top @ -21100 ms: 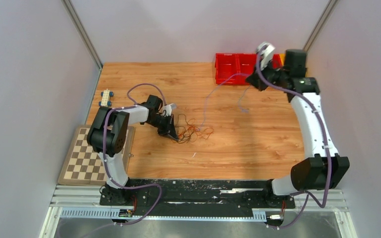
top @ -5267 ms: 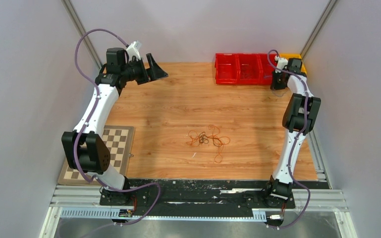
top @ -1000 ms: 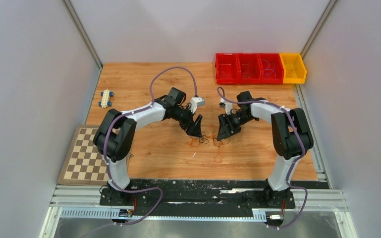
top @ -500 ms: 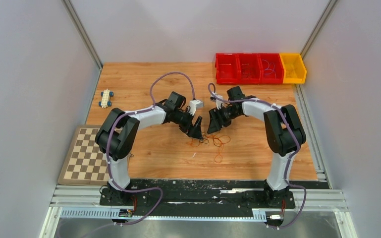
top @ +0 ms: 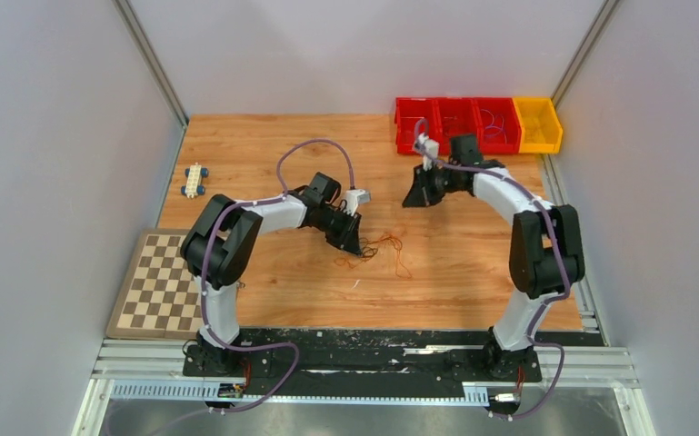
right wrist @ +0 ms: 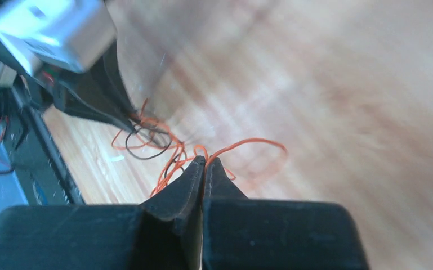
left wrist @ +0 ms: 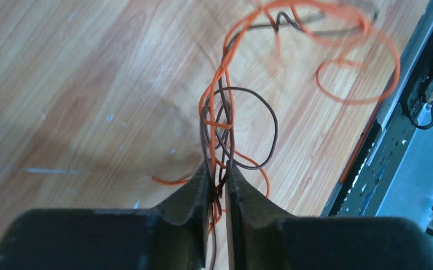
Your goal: Untangle the cables
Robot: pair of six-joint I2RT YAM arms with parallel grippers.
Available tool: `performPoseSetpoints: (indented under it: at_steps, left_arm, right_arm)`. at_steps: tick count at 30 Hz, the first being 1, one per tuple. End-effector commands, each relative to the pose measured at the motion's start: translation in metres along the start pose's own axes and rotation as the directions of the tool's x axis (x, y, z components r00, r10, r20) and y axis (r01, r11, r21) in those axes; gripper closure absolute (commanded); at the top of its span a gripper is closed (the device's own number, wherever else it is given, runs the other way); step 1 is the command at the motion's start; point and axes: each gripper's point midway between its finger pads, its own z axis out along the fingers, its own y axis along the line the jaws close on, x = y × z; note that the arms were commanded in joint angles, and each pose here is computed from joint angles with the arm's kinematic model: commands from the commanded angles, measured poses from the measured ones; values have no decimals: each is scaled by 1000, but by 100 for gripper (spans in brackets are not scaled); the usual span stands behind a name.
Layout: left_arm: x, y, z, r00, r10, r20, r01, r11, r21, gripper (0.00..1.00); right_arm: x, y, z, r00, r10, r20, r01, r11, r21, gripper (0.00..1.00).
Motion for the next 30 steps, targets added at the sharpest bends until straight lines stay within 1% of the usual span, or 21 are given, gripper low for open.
performPoseSetpoints:
  at_steps: [1,2,3,4,6,8,11,15,18,21,24,26,28,29,30]
  left_arm:
    - [12,8,-24,999,-44,-8,44,999,-22,86]
    - [19,10,-28,998,-58,-16,58,998,-24,92]
    - [20,13,-39,998,-67,-4,67,997,-37,94]
    - [28,16,-42,997,-80,-14,80,996,-47,98]
    - [39,22,-55,995,-101,-19,100,992,-77,100]
    - [51,28,-65,994,-103,-35,99,990,-105,98]
    - [59,36,-79,992,-118,-33,113,984,-136,97]
    - [63,44,-87,991,-131,-37,123,979,-165,94]
    - [69,46,-90,988,-141,-58,129,976,-174,91]
    - [73,47,-92,988,-136,-71,121,976,-182,88]
    - [76,48,-94,989,-128,-75,112,974,-196,82]
    - [77,48,-96,989,-122,-77,105,974,-201,81]
    - [77,45,-97,991,-107,-75,91,977,-193,81]
    - [77,44,-97,992,-101,-75,86,978,-189,81]
    - [76,42,-98,993,-92,-69,78,980,-181,82]
  right_arm:
    - [-88,-2,-74,961,-134,241,116,989,88,100]
    - [-99,-6,-87,952,-149,268,122,986,116,100]
    - [-110,-10,-100,942,-163,295,124,981,148,100]
    - [-121,-14,-115,930,-177,323,123,976,180,100]
    - [-145,-22,-143,903,-209,374,121,962,245,100]
    - [-169,-35,-182,870,-230,436,94,946,311,100]
    - [-199,-42,-225,824,-271,497,73,921,383,100]
    - [-229,-37,-271,758,-350,550,69,882,467,100]
    - [-246,-28,-295,710,-412,571,75,850,521,100]
    - [-255,-21,-313,671,-458,584,71,823,564,100]
    - [-259,-15,-329,638,-490,594,61,801,596,100]
    - [-260,-11,-333,629,-502,594,72,798,598,100]
    - [-251,-5,-317,651,-493,577,138,824,549,100]
    - [-240,-1,-301,681,-476,557,180,846,502,100]
    - [-228,4,-281,713,-458,531,221,865,449,91]
